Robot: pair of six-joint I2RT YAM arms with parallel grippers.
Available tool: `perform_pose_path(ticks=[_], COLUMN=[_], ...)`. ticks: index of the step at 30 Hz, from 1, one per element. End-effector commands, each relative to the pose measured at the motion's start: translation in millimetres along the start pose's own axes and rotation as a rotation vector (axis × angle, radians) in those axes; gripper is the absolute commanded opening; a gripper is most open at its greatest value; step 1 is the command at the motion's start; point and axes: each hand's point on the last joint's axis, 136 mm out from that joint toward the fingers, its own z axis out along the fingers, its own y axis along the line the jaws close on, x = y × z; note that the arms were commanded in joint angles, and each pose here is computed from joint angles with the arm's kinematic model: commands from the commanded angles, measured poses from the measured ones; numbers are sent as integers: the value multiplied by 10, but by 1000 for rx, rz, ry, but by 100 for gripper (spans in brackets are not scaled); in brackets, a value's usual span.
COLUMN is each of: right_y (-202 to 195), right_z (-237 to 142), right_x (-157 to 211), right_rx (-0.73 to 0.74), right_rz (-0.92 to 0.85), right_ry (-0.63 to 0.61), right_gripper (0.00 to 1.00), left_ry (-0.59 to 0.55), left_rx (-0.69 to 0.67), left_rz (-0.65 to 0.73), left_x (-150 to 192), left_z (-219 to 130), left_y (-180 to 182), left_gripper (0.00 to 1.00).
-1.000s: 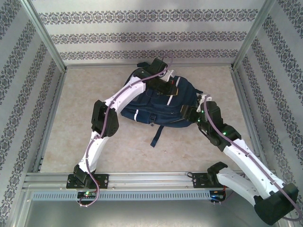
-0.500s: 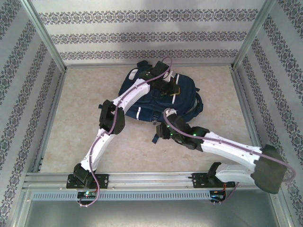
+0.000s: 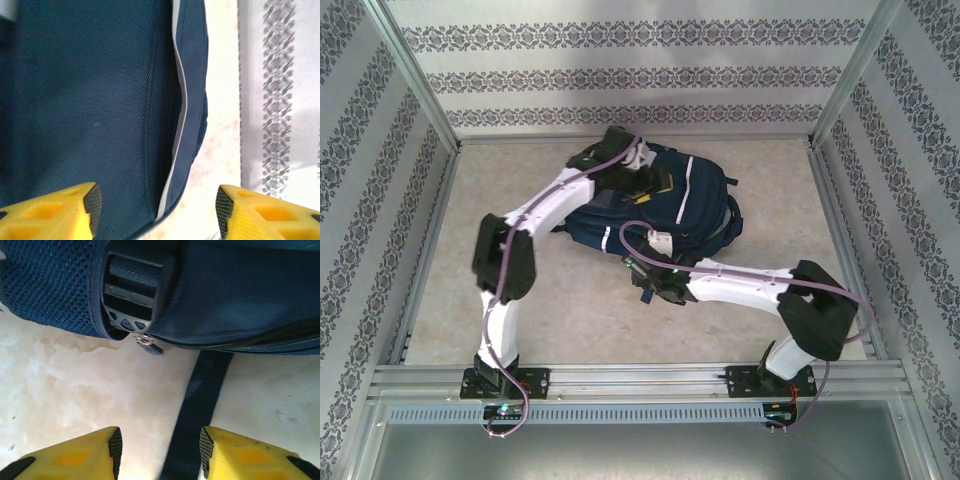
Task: Pack the student bag
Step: Zip the student bag at the center of the table.
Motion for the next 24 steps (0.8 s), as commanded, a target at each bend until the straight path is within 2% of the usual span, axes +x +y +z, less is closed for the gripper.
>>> perform_pose_path(ticks=[1,8,11,24], right_y=[139,145,116,26], right_z=[41,217,327,728], right_x=[-69,-142,-157,-374], right_rx=[8,77,104,150], right_rz=[19,41,66,110], right_ry=[-30,-67,-73,-113], right_gripper=[46,49,47,39], left_ry=[-127,-237,-272,-359], left_rx=[5,35,41,-1], left_rz=[-22,-165,-201,-296], left_x=[-168,-28,48,519], left_z=[-404,-925,-1073,-1238], left_y=[18,296,403,880], left_gripper=[64,67,66,65])
